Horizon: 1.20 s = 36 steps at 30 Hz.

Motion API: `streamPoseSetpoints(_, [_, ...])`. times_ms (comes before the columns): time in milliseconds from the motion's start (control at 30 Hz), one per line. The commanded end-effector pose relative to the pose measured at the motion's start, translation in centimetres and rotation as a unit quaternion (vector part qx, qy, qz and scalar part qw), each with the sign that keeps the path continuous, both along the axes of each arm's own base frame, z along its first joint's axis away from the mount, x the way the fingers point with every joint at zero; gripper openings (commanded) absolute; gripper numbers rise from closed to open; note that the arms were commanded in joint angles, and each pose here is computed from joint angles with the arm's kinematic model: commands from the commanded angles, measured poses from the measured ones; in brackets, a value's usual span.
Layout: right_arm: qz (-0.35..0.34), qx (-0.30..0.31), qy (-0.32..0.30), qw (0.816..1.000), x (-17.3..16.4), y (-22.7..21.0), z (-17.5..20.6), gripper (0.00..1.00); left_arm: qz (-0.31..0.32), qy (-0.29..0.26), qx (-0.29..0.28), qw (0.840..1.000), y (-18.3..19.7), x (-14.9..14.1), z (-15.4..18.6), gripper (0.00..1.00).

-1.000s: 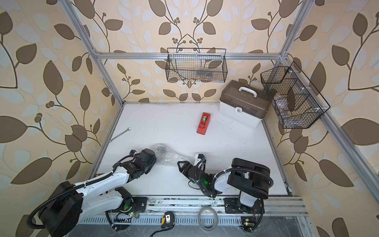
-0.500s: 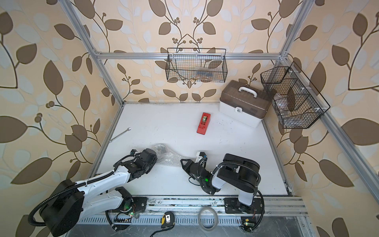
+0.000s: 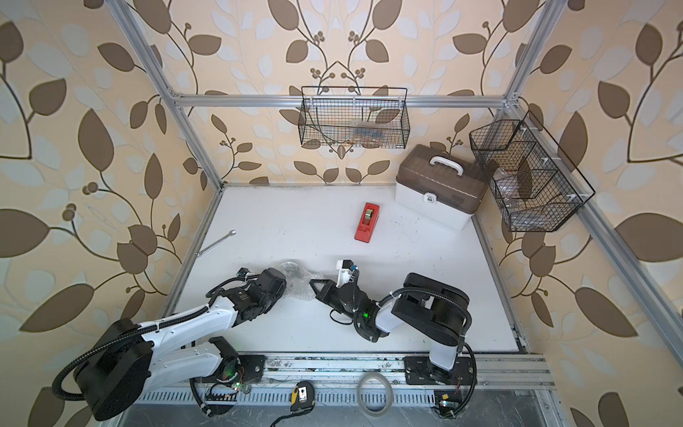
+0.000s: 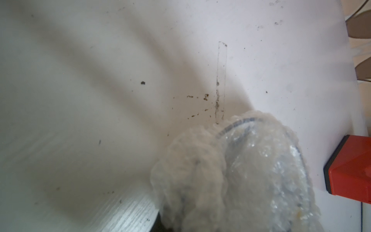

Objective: Wrap bowls in bubble wrap
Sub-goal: Wrap the bowl in bubble wrap.

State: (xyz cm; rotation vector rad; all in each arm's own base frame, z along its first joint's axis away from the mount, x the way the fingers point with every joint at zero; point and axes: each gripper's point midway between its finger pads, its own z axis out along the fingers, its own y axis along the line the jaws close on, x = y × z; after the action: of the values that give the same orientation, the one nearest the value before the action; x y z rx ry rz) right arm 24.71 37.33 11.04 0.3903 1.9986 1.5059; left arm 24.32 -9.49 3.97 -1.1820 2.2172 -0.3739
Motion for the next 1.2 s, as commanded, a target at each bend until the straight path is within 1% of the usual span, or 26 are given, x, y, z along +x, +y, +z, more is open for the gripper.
streamPoseSetpoints(0, [0.032,0.018,-0.043,0.998,-0.5,1.7,3.1,0.00,-0.009,0.002,0.021,1.000,-0.2,0.1,0.7,0.00])
streamPoseSetpoints(133, [0.031,0.002,-0.054,0.998,-0.3,2.2,4.0,0.00,-0.012,0.002,0.021,1.000,-0.5,0.2,0.7,0.00])
streamPoseSetpoints(333, [-0.003,-0.018,-0.070,0.997,0.0,0.1,4.9,0.00,-0.003,0.009,0.028,1.000,0.0,-0.3,0.5,0.00])
streamPoseSetpoints(467, [-0.008,-0.018,-0.079,0.997,0.6,-0.1,5.6,0.00,-0.006,0.008,0.027,1.000,0.1,-0.5,0.4,0.00])
streamPoseSetpoints(600, [-0.009,-0.023,-0.088,0.996,1.7,0.6,6.1,0.00,-0.012,0.008,0.026,1.000,-0.1,-0.6,0.3,0.00])
streamPoseSetpoints(767, [0.019,-0.051,-0.098,0.994,2.9,3.4,6.2,0.00,-0.031,0.010,0.025,0.999,-0.9,-0.2,0.3,0.00])
streamPoseSetpoints(867, [0.044,-0.068,-0.098,0.992,3.2,5.4,5.4,0.00,-0.045,0.008,0.023,0.999,-1.7,0.2,0.3,0.00])
streamPoseSetpoints(1000, [0.081,-0.108,-0.082,0.987,3.3,7.8,2.9,0.00,-0.065,0.007,0.023,0.998,-2.6,0.7,0.4,0.00])
streamPoseSetpoints(1067, [0.098,-0.140,-0.066,0.983,3.1,8.7,0.8,0.00,-0.076,0.008,0.024,0.997,-3.1,1.0,0.5,0.00])
streamPoseSetpoints(1167, [0.105,-0.181,-0.041,0.977,2.8,8.9,-2.0,0.00,-0.095,0.011,0.022,0.995,-4.0,1.4,0.3,0.00])
